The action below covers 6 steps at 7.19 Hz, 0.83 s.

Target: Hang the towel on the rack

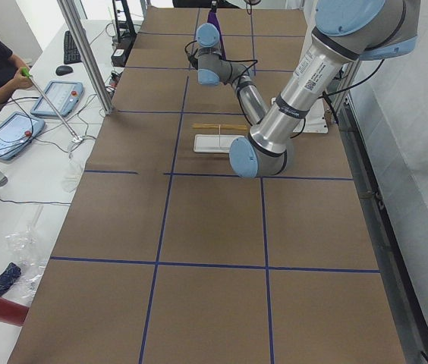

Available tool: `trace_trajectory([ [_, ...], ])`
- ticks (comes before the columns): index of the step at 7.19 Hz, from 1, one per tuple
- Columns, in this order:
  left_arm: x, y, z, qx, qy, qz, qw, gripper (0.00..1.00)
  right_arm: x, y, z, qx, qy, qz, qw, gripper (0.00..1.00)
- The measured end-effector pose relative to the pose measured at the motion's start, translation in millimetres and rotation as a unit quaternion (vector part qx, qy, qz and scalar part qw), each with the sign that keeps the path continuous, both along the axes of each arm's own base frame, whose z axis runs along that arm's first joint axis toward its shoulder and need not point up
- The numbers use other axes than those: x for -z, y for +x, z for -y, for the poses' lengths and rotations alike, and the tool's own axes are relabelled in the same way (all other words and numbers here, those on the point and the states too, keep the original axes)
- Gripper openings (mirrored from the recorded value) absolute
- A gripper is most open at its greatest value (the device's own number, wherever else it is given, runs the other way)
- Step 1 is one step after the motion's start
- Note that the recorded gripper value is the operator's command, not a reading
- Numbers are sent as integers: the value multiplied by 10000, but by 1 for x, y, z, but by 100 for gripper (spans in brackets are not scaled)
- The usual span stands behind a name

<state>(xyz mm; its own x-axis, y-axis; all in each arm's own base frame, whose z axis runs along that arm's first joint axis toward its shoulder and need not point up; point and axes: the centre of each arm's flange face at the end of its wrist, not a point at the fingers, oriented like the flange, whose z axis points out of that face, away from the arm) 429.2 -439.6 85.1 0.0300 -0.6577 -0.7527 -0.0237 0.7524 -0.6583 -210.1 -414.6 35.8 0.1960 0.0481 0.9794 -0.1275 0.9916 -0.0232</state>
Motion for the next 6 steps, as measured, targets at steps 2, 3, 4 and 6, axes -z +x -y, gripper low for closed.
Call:
trace_trajectory([
  [2, 0, -1, -3, -1, 76, -110, 9999, 0, 0, 1, -2, 6, 10, 11, 10000, 0],
  [3, 0, -2, -3, 34, 108, -155, 9998, 0, 0, 2, -3, 11, 20, 20, 10000, 0],
  [4, 2, -3, -3, 94, 141, -204, 9996, 0, 0, 3, -4, 13, 21, 21, 10000, 32],
  [6, 3, -6, -4, 143, 198, -279, 9993, 0, -2, 2, -5, 23, 18, 14, 10000, 100],
])
